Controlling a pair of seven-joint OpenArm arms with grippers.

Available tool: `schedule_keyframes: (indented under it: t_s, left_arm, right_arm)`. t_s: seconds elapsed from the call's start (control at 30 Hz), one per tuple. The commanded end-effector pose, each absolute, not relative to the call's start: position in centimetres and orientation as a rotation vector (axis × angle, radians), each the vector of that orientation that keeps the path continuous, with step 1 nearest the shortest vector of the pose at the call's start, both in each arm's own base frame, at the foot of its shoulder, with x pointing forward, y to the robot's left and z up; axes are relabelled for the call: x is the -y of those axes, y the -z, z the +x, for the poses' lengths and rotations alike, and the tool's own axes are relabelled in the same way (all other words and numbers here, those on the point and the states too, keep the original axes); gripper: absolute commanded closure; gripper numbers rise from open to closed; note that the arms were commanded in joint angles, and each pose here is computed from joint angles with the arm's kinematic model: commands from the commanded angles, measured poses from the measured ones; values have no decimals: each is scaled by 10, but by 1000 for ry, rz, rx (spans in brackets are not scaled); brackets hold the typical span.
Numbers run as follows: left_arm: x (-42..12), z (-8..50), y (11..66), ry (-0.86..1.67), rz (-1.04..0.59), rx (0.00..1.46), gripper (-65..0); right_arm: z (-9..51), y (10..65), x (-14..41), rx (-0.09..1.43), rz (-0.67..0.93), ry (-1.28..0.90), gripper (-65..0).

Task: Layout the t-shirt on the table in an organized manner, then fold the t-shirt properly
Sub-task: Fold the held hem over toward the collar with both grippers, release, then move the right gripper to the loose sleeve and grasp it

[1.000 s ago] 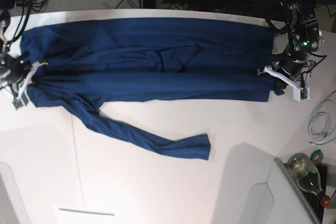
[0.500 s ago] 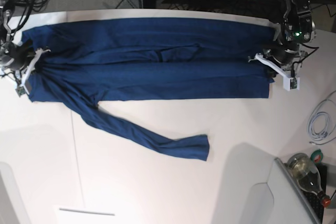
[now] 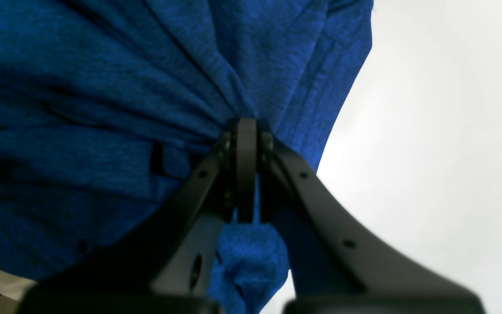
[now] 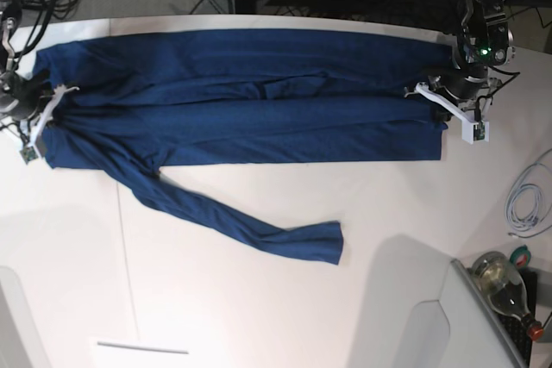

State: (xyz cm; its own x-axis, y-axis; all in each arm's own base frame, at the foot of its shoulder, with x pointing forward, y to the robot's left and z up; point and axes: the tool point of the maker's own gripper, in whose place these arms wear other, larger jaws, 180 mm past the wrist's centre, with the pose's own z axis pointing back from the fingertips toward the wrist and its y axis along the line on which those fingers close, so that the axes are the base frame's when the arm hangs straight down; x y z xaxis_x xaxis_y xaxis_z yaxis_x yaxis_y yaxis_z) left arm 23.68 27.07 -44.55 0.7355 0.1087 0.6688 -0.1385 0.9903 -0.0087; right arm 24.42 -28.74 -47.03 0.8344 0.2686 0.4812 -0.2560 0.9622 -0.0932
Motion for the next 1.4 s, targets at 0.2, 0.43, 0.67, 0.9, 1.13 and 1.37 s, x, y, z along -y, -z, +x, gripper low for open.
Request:
schedule_keyframes:
  t_s: [0.2, 0.43, 0.67, 0.9, 1.13, 1.37]
  left_arm:
    - [-281, 246, 430, -138, 66, 786, -20]
    - [-289, 250, 420, -135, 85, 811, -418]
    - [-355, 238, 393, -286, 203, 870, -457]
    - [-395, 206, 387, -494, 269, 896, -273]
    - [-402, 200, 388, -503, 288, 887, 0]
    - [-401, 190, 397, -495, 289, 851, 0]
  right_arm:
    - [263, 452, 303, 543, -72, -273, -261]
    - [286, 424, 312, 617, -111, -243, -332]
    - [348, 380, 292, 706, -125, -307, -329]
    - [437, 387, 183, 708, 85, -446, -327]
    - [464, 422, 124, 677, 323, -333, -327]
    - [452, 456, 137, 644, 288, -187, -327]
